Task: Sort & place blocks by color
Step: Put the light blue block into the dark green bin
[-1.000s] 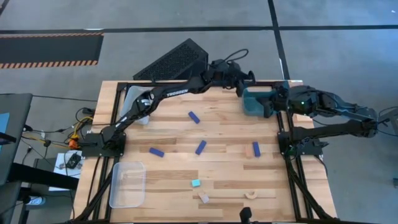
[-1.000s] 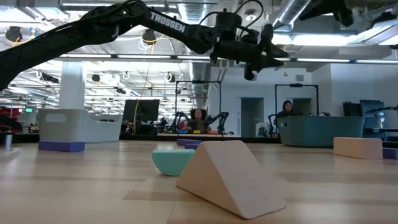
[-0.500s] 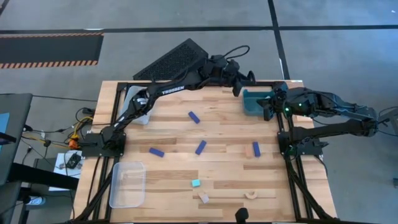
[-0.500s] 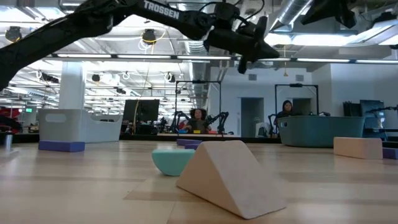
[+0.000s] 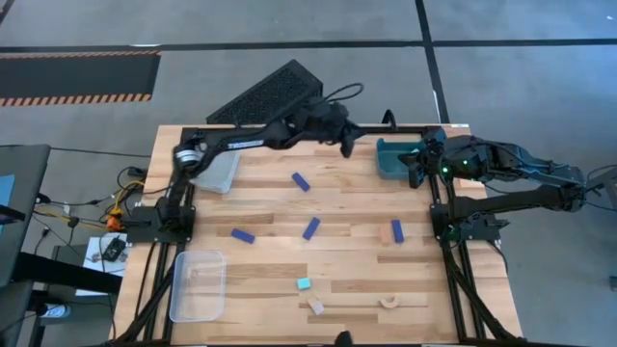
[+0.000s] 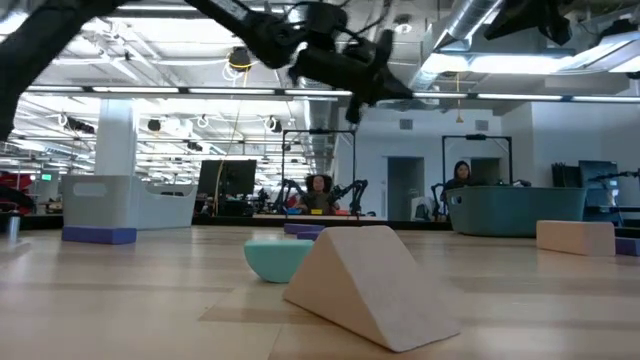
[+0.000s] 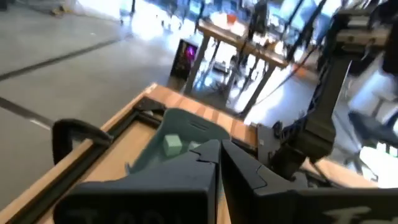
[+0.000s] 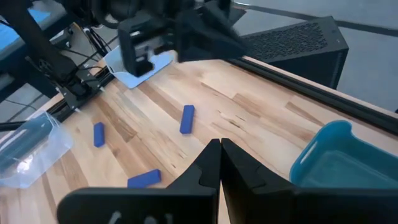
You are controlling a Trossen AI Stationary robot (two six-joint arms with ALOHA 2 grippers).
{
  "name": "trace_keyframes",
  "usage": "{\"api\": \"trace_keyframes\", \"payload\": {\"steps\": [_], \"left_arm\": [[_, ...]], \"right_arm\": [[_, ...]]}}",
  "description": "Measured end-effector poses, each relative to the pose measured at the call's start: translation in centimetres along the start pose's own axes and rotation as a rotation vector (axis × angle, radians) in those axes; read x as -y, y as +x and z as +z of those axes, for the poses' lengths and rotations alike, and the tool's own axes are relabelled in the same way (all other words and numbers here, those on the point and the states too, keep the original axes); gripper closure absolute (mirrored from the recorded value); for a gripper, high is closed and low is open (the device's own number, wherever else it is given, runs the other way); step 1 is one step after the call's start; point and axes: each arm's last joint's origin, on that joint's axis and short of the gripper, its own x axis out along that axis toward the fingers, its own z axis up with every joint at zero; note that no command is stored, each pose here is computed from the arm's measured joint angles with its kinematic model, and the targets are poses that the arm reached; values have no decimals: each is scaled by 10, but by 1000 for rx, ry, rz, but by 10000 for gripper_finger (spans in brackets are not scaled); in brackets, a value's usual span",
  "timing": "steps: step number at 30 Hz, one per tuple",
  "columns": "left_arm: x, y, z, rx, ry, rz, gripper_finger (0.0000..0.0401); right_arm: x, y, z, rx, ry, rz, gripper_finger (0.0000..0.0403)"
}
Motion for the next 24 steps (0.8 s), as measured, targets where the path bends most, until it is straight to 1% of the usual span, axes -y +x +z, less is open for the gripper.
{"api": "trace_keyframes", "payload": {"steps": [4,8,11,14,16,22,24], "left_arm": [[2,-32,-21,33,-50,39,401],[16,-61,-32,65,-57,95,401],[28,-75,-42,58,-62,140,401],[41,-83,-46,88,-64,160,401],[49,-86,-45,111,-60,141,401],[67,-84,-52,99,-89,98,401],[72,-84,-54,105,-95,112,401]], "right_arm": [[-1,0,0,-10,-41,21,372],[-5,4,1,-20,-94,51,372],[-9,8,2,-28,-118,82,372],[-14,14,3,-37,-134,120,372],[-18,18,3,-51,-139,154,372],[-33,32,-3,-98,-171,235,372],[-37,35,-8,-111,-181,254,372]]}}
